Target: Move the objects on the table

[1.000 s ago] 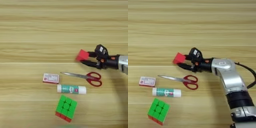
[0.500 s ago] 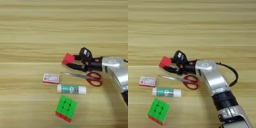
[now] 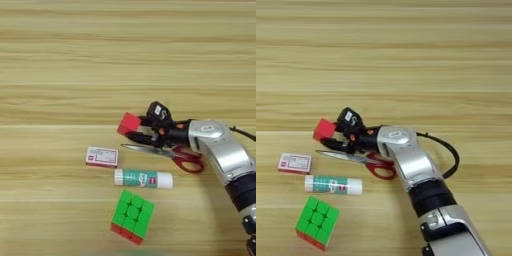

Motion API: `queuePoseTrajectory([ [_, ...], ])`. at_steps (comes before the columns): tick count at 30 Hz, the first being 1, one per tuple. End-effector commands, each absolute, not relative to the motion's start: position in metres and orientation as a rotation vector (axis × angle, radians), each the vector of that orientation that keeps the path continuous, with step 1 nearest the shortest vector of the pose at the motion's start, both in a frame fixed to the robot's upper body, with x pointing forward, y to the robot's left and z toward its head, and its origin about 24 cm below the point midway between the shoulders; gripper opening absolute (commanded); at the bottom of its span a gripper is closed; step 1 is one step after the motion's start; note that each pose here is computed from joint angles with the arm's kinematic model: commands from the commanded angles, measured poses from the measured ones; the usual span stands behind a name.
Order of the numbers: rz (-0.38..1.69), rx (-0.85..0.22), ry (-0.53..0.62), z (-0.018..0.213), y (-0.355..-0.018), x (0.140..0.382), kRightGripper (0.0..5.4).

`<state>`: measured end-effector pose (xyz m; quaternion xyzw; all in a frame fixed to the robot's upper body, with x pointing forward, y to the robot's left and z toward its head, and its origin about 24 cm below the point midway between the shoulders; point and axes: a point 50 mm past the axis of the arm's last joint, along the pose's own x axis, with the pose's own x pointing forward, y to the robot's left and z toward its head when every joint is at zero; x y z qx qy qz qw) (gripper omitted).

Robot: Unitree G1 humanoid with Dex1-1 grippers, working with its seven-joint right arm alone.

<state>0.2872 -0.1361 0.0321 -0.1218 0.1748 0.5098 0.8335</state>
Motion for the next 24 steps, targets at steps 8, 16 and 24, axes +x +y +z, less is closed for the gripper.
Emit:
queuePoseTrajectory([
  [8, 1.098, -0.315, 0.24, 0.062, -0.127, 0.299, 2.77],
  [16, 1.081, -0.305, 0.16, 0.082, -0.129, 0.3, 3.83],
  [24, 1.078, -0.295, -0.03, 0.135, -0.133, 0.295, 4.87],
])
